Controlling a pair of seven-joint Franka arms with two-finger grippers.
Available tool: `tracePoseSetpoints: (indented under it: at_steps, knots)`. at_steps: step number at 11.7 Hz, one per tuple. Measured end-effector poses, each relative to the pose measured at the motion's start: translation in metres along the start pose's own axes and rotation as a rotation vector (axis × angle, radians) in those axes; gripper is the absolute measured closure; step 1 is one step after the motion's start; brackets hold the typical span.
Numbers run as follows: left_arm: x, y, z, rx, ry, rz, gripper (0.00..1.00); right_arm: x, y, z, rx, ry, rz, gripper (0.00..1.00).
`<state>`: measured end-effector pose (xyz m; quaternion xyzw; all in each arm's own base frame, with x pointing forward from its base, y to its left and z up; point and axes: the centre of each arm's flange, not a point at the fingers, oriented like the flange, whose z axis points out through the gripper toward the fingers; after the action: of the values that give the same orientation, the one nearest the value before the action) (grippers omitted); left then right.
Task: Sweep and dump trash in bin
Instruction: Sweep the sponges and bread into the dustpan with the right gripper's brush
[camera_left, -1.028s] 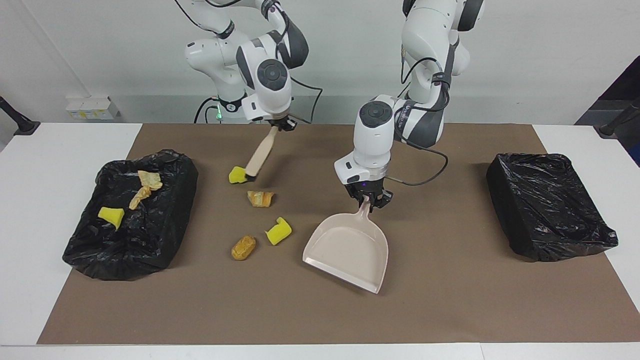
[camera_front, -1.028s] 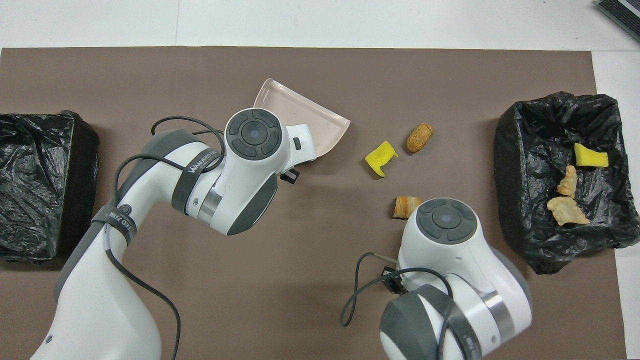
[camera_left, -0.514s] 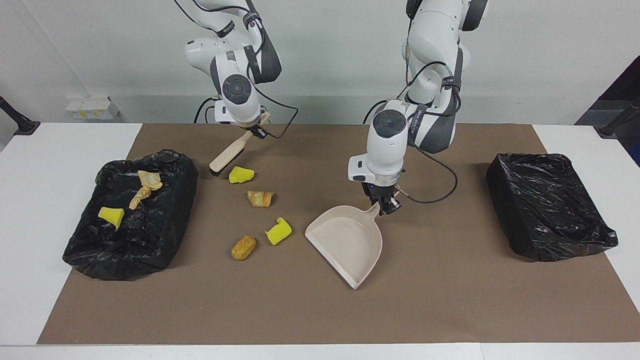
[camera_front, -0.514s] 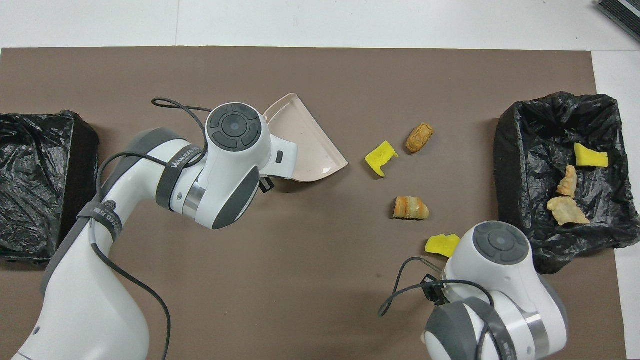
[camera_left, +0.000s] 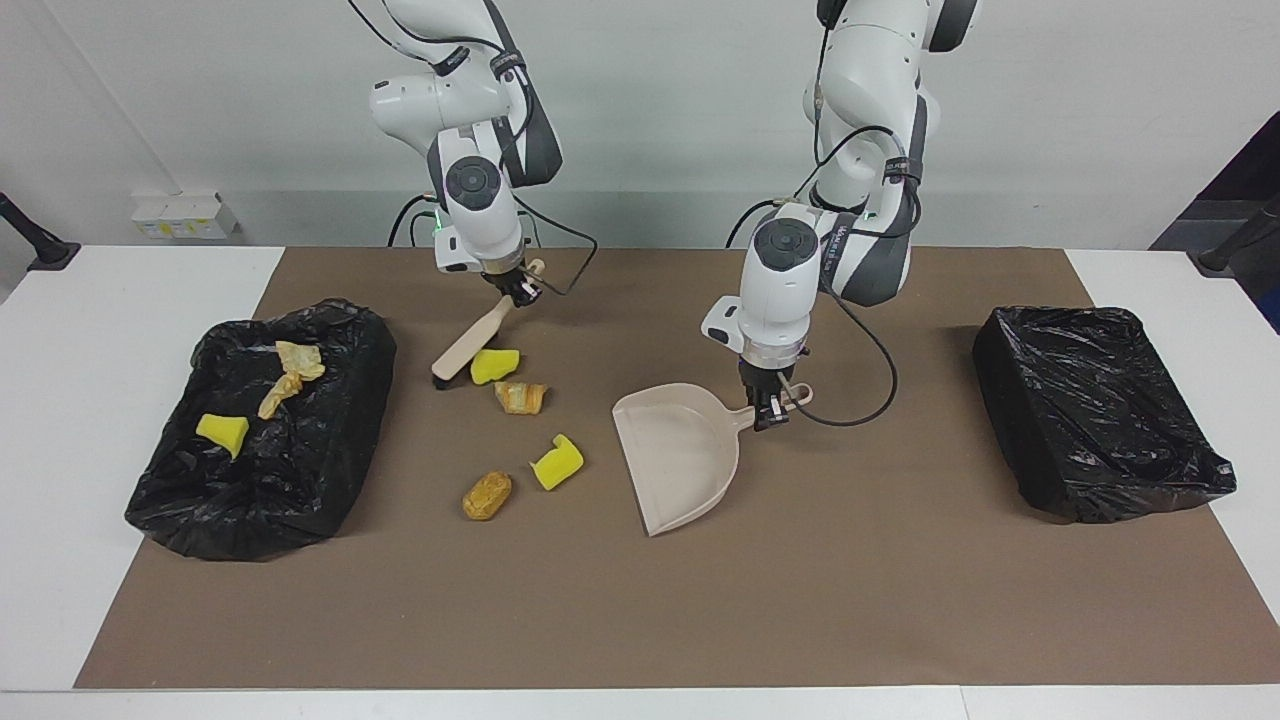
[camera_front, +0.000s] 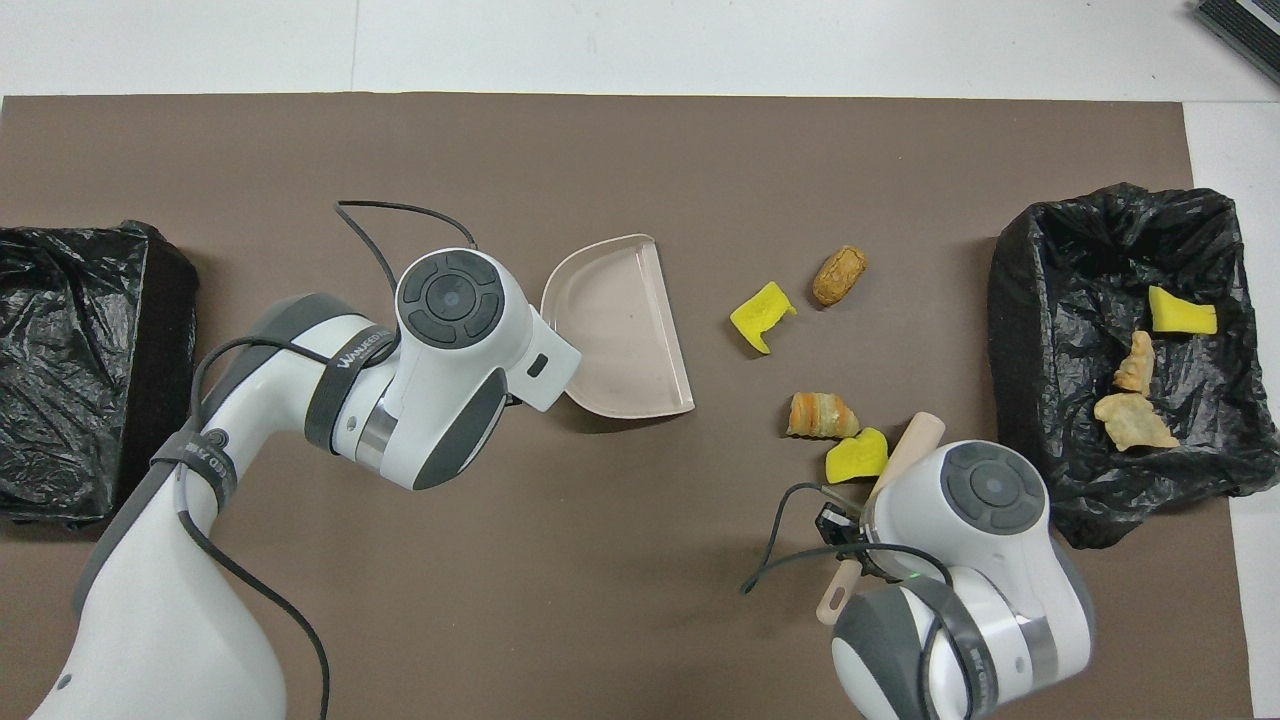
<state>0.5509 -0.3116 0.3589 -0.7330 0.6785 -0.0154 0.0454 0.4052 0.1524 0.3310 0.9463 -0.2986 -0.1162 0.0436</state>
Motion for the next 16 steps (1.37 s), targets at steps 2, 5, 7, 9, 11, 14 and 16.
tracePoseSetpoints:
  at_steps: [2,5,7,9,11,14,16]
  knots:
    - [-0.002,0.010,0.004,0.006,0.006,0.042,0.69,0.019,-0.028,-0.021,0.043,0.017,-0.024,0.74]
    - [-0.005,0.026,0.009,0.031,0.010,0.074,0.69,0.036,-0.060,-0.036,0.075,0.026,-0.103,0.74]
    - [-0.006,0.032,0.008,0.035,0.011,0.082,0.69,0.035,-0.083,-0.034,0.082,0.017,-0.183,0.74]
    - [-0.007,0.033,0.009,0.041,0.014,0.084,0.69,0.031,-0.113,-0.032,0.105,0.015,-0.305,0.74]
    - [-0.008,0.034,0.010,0.042,0.014,0.084,0.69,0.014,-0.149,-0.031,0.144,0.029,-0.407,0.74]
    - [-0.012,0.039,0.013,0.033,0.010,0.056,0.69,-0.009,-0.183,-0.046,0.196,0.031,-0.503,0.74]
    - [-0.014,0.043,0.015,0.026,0.008,-0.038,0.69,-0.012,-0.187,-0.058,0.203,0.029,-0.544,0.74]
